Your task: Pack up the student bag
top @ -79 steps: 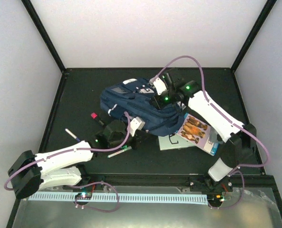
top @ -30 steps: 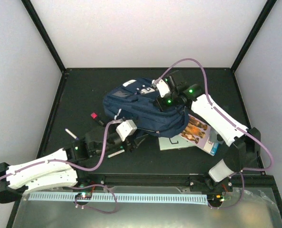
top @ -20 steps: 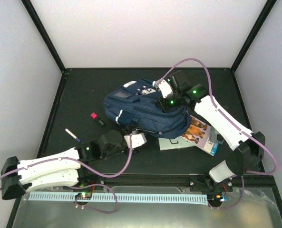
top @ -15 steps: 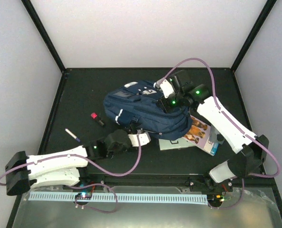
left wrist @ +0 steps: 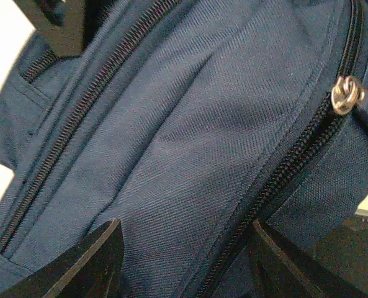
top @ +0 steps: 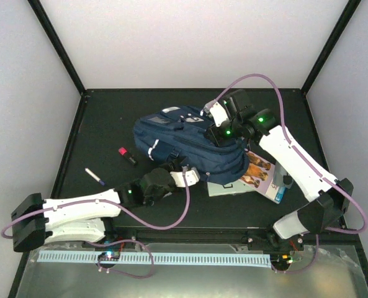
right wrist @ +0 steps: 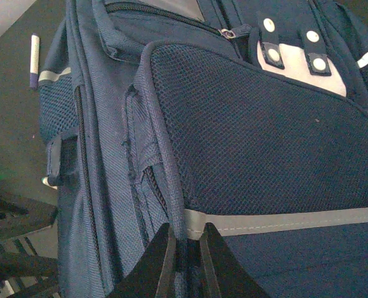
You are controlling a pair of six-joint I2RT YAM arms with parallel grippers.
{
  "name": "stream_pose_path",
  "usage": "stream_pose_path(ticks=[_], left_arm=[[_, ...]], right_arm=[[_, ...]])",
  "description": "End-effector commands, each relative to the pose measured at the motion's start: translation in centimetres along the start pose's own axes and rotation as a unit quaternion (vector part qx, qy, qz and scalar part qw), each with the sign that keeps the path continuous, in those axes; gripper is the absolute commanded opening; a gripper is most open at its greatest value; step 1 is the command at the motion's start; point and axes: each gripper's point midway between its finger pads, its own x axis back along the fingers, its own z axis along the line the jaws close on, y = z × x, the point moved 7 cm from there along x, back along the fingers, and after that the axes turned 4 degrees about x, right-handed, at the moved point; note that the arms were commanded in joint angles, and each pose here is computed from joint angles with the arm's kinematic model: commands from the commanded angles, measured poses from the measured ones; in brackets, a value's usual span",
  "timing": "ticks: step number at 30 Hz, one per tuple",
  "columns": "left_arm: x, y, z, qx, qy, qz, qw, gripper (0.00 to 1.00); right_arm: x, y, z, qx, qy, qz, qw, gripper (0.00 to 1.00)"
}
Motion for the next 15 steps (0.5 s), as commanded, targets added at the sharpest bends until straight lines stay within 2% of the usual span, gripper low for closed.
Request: stream_pose_path(ticks=[1, 6, 11, 15], left_arm=[[1.3, 3.0, 2.1, 0.026, 0.028, -0.064, 0.997, 0.56], [1.2, 2.4, 2.2, 0.027, 0.047, -0.061, 0.997, 0.51], [0.6, 2.6, 1.9, 0.025, 0.046, -0.062, 0.997, 0.38], [-0.4, 2.5, 1.0, 0.012, 0.029, -0.061, 0.998, 0.37]], right_arm=[[2.4, 2.2, 1.0, 0.019, 0.022, -0.062, 0.998, 0.02], [2.3, 2.3, 1.1, 0.018, 0.03, -0.062, 0.997, 0.02], [2.3, 2.4, 1.2, 0.015, 0.032, -0.063, 0.997, 0.02], [2.2, 2.4, 1.2, 0.01, 0.035, -0.064, 0.997, 0.02]])
